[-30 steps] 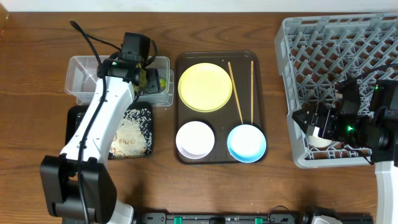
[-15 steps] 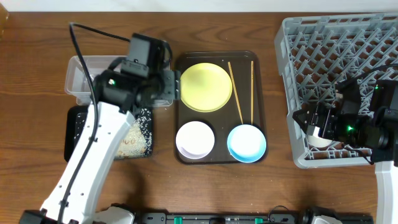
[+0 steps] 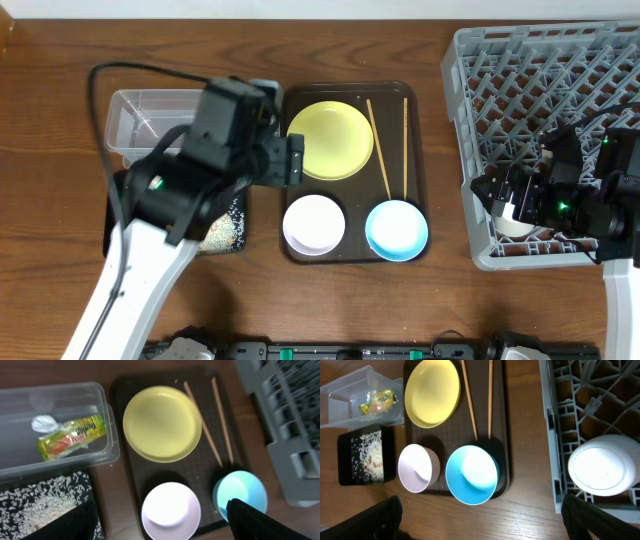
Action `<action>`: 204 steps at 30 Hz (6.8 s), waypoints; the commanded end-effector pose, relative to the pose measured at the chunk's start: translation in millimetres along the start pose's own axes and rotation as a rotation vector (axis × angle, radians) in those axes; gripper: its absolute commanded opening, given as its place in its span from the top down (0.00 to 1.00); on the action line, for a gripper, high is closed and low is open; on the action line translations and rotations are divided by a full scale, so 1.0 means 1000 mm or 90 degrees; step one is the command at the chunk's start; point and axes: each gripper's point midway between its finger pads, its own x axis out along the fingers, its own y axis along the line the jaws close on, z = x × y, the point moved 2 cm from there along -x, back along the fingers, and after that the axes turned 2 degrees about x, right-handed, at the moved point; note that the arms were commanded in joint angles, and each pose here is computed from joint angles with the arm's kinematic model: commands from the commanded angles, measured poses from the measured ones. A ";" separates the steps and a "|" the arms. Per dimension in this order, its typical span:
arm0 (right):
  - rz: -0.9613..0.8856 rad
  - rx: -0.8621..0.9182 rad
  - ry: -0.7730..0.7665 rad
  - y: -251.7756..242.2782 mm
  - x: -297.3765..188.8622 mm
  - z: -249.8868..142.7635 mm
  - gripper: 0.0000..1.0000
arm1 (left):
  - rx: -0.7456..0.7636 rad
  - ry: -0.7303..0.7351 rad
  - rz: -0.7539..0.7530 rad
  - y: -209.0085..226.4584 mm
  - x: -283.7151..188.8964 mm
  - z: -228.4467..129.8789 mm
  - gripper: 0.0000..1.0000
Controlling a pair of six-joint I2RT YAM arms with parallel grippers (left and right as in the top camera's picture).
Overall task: Sort waste into correct bins and load items into the dishwasher rack
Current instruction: 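Release the wrapper into the clear bin and retract the left arm, then reach the right gripper to the chopsticks on the brown tray, then grasp one chopstick and place it upright in the dish rack, then grasp the second chopstick and place it in the dish rack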
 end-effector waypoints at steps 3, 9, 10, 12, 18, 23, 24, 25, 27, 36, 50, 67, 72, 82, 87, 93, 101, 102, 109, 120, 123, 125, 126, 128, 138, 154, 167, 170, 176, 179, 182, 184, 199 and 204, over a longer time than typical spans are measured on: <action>0.002 -0.015 -0.007 0.004 -0.003 0.001 0.01 | 0.008 -0.036 -0.014 -0.003 -0.021 0.004 0.14; 0.002 -0.015 -0.007 0.004 -0.003 0.001 0.01 | 0.008 -0.034 -0.013 -0.003 -0.020 0.004 0.09; 0.002 -0.015 -0.006 0.004 -0.003 0.001 0.01 | 0.008 -0.034 -0.013 -0.003 -0.020 0.004 0.09; 0.002 -0.015 -0.006 0.004 -0.003 0.001 0.01 | 0.008 -0.030 -0.009 -0.002 -0.024 0.000 0.09; 0.002 -0.015 -0.006 0.004 -0.003 0.001 0.01 | 0.023 -0.112 0.068 0.023 -0.052 -0.005 0.09; 0.002 -0.015 -0.006 0.004 -0.003 0.001 0.01 | 0.002 -0.237 0.077 0.046 -0.058 -0.012 0.09; 0.002 -0.015 -0.006 0.004 -0.003 0.001 0.01 | -0.005 -0.260 0.077 0.051 -0.056 -0.017 0.09; 0.002 -0.015 -0.006 0.004 -0.003 0.001 0.01 | -0.011 -0.279 0.078 0.056 -0.055 -0.022 0.09; 0.002 -0.015 -0.006 0.004 -0.003 0.001 0.01 | -0.021 -0.314 0.080 0.065 -0.051 -0.035 0.09; 0.002 -0.015 -0.006 0.004 -0.003 0.001 0.01 | -0.031 -0.459 0.071 0.088 -0.021 -0.087 0.09; 0.002 -0.015 -0.006 0.004 -0.003 0.001 0.01 | -0.036 -0.523 0.075 0.108 0.039 -0.144 0.09; 0.002 -0.015 -0.006 0.004 -0.003 0.001 0.01 | -0.052 -0.493 0.098 0.119 0.055 -0.156 0.08; 0.002 -0.015 -0.006 0.004 -0.003 0.001 0.01 | -0.052 -0.493 0.098 0.119 0.055 -0.156 0.08; 0.087 0.039 -0.067 0.028 -0.003 0.028 0.20 | -0.052 -0.493 0.098 0.119 0.056 -0.156 0.08; 0.106 -0.088 0.008 0.074 0.029 0.007 0.17 | -0.051 -0.493 0.098 0.119 0.055 -0.156 0.08; -0.097 -0.150 0.041 0.084 0.094 -0.012 0.22 | -0.052 -0.493 0.098 0.119 0.055 -0.156 0.08; -0.210 -0.145 0.053 0.062 0.188 0.005 0.55 | -0.052 -0.493 0.098 0.119 0.055 -0.156 0.08; -0.214 -0.148 0.059 0.060 0.200 0.005 0.55 | -0.051 -0.493 0.098 0.119 0.055 -0.156 0.08; -0.228 -0.173 0.108 0.042 0.265 -0.005 0.59 | -0.052 -0.493 0.098 0.119 0.055 -0.156 0.08; -0.239 -0.195 0.122 0.023 0.311 -0.010 0.85 | -0.052 -0.493 0.098 0.119 0.055 -0.156 0.08; -0.243 -0.189 0.123 0.019 0.310 -0.008 0.95 | -0.052 -0.493 0.098 0.119 0.055 -0.156 0.08; -0.247 -0.187 0.127 0.017 0.309 -0.009 0.99 | -0.052 -0.493 0.098 0.119 0.056 -0.156 0.08; -0.248 -0.187 0.129 0.016 0.309 -0.010 0.99 | -0.052 -0.493 0.098 0.119 0.055 -0.156 0.08; -0.246 -0.187 0.127 0.018 0.307 -0.009 0.99 | -0.052 -0.493 0.098 0.119 0.056 -0.156 0.08; -0.184 -0.225 -0.013 0.055 0.214 0.049 0.99 | -0.052 -0.493 0.098 0.119 0.055 -0.156 0.08; -0.278 -0.221 -0.090 -0.050 0.147 0.122 0.99 | -0.052 -0.493 0.098 0.119 0.056 -0.156 0.08; -0.160 -0.269 -0.099 0.009 0.145 0.113 0.55 | -0.052 -0.493 0.098 0.119 0.055 -0.156 0.08; -0.065 -0.249 -0.078 0.052 0.139 0.089 0.56 | -0.052 -0.493 0.098 0.119 0.055 -0.156 0.08; -0.136 -0.186 0.004 0.062 0.174 0.036 0.63 | -0.051 -0.493 0.098 0.119 0.055 -0.156 0.08; -0.253 -0.138 -0.005 0.038 0.199 0.029 0.63 | -0.052 -0.493 0.098 0.119 0.056 -0.156 0.08; -0.284 -0.130 0.009 0.024 0.228 0.026 0.63 | -0.052 -0.493 0.098 0.119 0.056 -0.156 0.08; -0.293 -0.128 0.022 0.015 0.247 0.024 0.63 | -0.052 -0.493 0.098 0.119 0.056 -0.156 0.07; -0.303 -0.121 0.096 -0.011 0.307 -0.002 0.95 | -0.052 -0.493 0.098 0.119 0.055 -0.156 0.08; -0.236 -0.160 0.053 0.021 0.275 0.023 0.99 | -0.052 -0.493 0.098 0.119 0.056 -0.156 0.08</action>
